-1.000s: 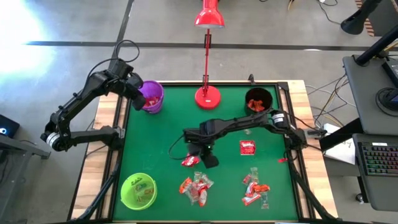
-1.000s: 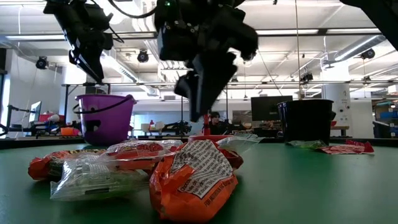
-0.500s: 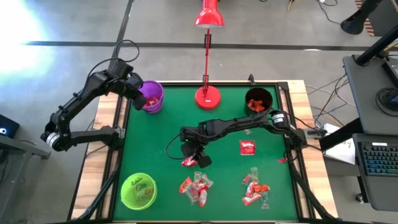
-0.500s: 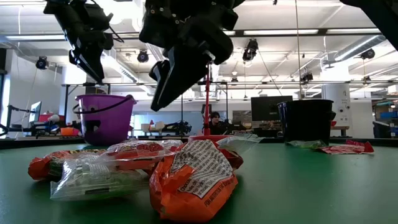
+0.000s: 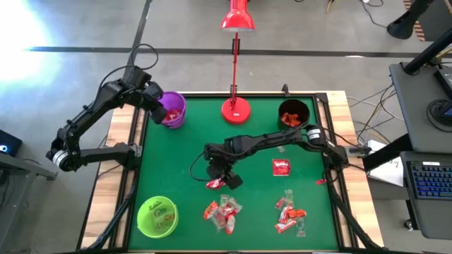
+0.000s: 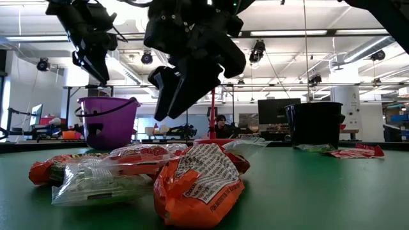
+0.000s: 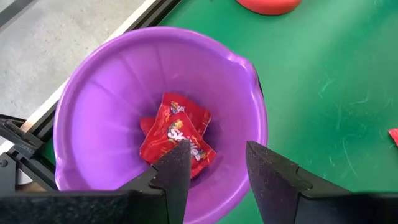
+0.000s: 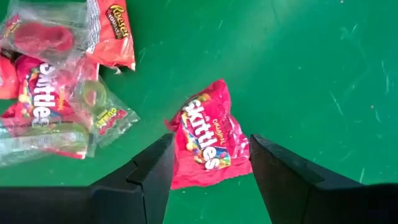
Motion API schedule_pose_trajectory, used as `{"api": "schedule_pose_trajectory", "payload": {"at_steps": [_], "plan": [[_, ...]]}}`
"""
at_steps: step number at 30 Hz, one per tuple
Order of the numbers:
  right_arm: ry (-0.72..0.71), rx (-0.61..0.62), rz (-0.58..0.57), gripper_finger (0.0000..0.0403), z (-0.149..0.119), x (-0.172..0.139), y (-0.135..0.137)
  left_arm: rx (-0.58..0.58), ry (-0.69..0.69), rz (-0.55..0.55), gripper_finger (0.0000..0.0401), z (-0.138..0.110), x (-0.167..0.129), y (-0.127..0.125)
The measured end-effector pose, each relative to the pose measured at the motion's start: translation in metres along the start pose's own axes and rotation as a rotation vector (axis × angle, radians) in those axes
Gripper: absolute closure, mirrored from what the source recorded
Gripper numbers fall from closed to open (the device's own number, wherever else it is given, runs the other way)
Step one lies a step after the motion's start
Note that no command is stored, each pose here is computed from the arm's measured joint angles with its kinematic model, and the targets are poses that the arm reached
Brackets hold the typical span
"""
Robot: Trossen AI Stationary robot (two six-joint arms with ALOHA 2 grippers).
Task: Sort candy
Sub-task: Put the red candy into the violet bucket
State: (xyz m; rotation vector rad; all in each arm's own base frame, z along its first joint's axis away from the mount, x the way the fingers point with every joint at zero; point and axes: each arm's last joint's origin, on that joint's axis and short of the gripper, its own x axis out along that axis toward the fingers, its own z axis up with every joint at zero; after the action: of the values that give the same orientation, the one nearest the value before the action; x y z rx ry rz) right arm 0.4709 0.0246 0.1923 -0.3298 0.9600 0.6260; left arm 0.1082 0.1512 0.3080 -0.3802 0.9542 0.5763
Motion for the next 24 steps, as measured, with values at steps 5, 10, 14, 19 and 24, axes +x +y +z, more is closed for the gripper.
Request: {"api": "schedule_pose_trajectory", "payload": {"at_steps": [5,10,14,19,24], "plan": [[0.007,0.011,-0.004,0.0204,-0.007,0.006,-0.008,0.001,-0.004,0.001,0.0264,0.000,0.000,0.000],[0.024,0.011,0.012,0.0204,-0.011,0.017,-0.008,0.001,-0.004,0.001,0.0264,0.000,0.000,0.000],[0.032,0.041,0.021,0.0204,-0.014,0.022,-0.009,-0.001,-0.004,0.001,0.0264,0.000,0.000,0.000],[0.043,0.053,0.030,0.0204,-0.017,0.031,-0.009,-0.006,-0.004,0.001,0.0264,0.000,0.000,0.000],[0.065,0.096,0.049,0.0204,-0.021,0.042,-0.007,-0.025,-0.004,0.001,0.0264,0.000,0.000,0.000]]}}
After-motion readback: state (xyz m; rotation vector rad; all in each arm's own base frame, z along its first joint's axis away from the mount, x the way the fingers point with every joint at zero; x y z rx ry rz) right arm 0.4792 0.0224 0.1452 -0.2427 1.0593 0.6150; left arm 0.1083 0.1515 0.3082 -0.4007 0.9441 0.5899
